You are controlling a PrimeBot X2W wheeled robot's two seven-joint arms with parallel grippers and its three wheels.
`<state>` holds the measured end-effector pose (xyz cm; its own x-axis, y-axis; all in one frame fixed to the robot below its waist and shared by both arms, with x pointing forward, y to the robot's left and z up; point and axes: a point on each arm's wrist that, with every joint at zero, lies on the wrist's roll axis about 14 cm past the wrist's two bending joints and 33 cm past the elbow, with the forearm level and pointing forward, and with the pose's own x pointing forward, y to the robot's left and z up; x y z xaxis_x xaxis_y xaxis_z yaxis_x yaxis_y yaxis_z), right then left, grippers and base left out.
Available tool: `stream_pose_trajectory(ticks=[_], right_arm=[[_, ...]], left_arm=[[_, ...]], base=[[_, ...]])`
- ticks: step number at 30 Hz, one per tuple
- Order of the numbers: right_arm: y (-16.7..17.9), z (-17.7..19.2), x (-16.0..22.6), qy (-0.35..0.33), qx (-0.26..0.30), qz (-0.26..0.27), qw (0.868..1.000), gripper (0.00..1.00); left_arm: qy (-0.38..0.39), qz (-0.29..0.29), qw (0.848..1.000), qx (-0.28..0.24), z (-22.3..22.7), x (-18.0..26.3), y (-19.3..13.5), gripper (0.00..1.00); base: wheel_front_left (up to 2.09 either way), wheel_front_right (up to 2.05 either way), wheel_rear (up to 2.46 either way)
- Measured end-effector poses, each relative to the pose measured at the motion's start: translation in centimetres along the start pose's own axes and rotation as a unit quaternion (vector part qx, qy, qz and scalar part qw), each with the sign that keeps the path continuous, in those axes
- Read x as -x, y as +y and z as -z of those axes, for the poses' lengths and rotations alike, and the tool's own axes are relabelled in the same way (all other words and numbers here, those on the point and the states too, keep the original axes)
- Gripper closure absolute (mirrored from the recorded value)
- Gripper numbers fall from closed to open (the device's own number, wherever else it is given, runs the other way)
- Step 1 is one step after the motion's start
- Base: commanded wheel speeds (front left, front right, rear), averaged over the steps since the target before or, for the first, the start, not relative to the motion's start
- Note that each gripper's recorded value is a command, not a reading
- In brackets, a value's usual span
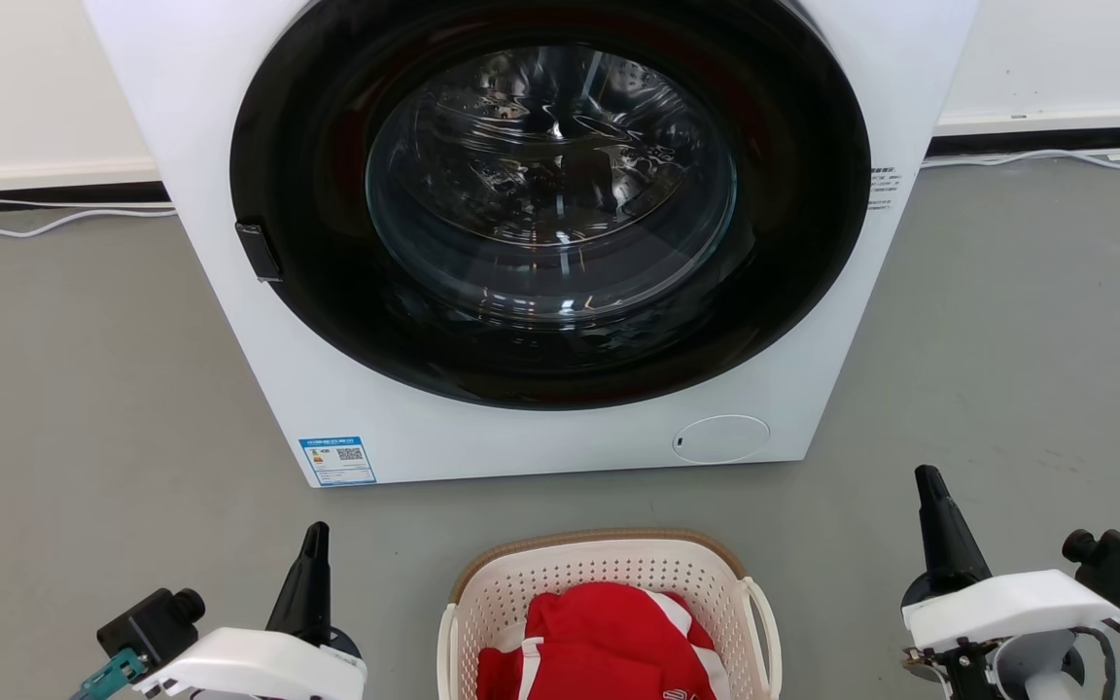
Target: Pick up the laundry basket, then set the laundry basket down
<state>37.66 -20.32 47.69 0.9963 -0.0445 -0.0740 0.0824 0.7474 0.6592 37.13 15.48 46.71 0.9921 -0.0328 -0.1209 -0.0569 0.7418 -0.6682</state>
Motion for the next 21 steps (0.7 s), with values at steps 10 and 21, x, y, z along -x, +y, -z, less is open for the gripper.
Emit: stream_pose_trajectory(ticks=[10, 21], right_arm=[[-0.2, -0.1, -0.1, 0.001, -0.054, 0.007, 0.999, 1.0], [-0.2, -0.1, -0.2, 0.006, -0.112, 0.01, 0.994, 1.0]], left_arm=[[0.007, -0.011, 0.999, 0.053, 0.0, 0.1, 0.6, 1.0], [0.008, -0.017, 0.994, 0.112, -0.3, 0.1, 1.1, 1.0]], base=[[0.0, 0.0, 0.0], [0.0, 0.0, 0.0]])
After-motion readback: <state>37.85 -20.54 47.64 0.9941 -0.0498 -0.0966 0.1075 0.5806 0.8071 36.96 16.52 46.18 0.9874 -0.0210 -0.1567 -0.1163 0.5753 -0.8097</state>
